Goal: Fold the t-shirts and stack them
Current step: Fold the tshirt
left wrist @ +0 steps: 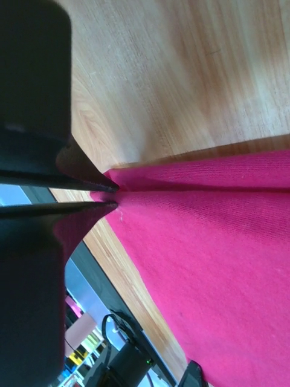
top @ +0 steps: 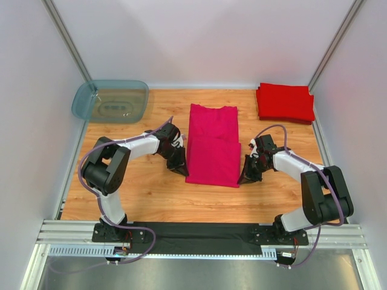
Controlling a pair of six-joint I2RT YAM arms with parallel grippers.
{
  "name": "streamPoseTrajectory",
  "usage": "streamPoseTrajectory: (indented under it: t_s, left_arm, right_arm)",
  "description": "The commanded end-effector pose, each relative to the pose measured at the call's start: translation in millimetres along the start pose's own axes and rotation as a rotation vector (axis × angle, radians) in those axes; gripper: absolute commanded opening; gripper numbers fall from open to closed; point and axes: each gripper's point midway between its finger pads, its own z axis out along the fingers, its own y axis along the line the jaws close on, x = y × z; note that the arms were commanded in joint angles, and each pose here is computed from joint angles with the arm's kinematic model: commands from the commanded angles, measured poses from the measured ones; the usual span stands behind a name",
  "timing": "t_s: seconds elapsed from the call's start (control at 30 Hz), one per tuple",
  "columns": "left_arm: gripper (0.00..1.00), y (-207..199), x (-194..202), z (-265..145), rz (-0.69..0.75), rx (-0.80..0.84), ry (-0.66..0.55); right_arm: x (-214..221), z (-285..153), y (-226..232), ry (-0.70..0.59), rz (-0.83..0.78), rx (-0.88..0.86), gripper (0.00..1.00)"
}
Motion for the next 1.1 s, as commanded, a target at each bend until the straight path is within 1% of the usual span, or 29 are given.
streamPoseTrajectory:
  t_s: [0.0,0.03,0.07,0.3,0.47,0.63,0.8,0.93,0.97,1.0,1.03,1.07]
  left_arm:
    - [0.16,-7,-2,2,0.009,0.036,-0.002]
    - [0.05,-9,-2,0,0.007,0.037,-0.006]
    - [0.0,-9,-2,-1,0.006,0.037,-0.006]
    - [0.0,-22,11,-25,-0.017,0.072,-0.066]
    - [0.0,-11,25,-14,-0.05,0.054,-0.05]
    - [0.0,-8,27,-7,-0.06,0.051,-0.035]
    - [0.0,6,30,3,-0.076,-0.005,0.006]
    - [0.13,13,30,0,-0.076,-0.062,0.012]
    - [0.2,17,33,-2,-0.081,-0.089,0.024]
    - [0.21,15,30,-5,-0.077,-0.096,0.018]
    - [0.24,16,30,-7,-0.073,-0.11,0.017]
    - [0.3,16,30,-10,-0.072,-0.116,0.018]
  right_arm:
    - [-12,-7,9,-0.05,-0.044,-0.014,0.0]
    - [-13,-7,9,-0.051,-0.045,-0.015,0.0]
    - [-13,-7,9,-0.053,-0.047,-0.016,0.0]
    - [-11,-6,5,-0.048,-0.039,0.0,0.0]
    - [-10,-6,5,-0.051,-0.039,-0.003,0.0]
    - [-9,-6,5,-0.047,-0.037,-0.003,0.0]
    - [-7,-6,0,-0.037,-0.026,0.023,0.0]
    - [-6,-7,-3,-0.03,-0.01,0.04,0.0]
    - [-7,-7,-2,-0.032,-0.007,0.044,0.01]
    - [-4,-9,-3,-0.023,0.003,0.055,0.03]
    - [-7,-11,-2,-0.028,0.006,0.058,0.1]
    - [-8,-13,-1,-0.031,0.008,0.062,0.14]
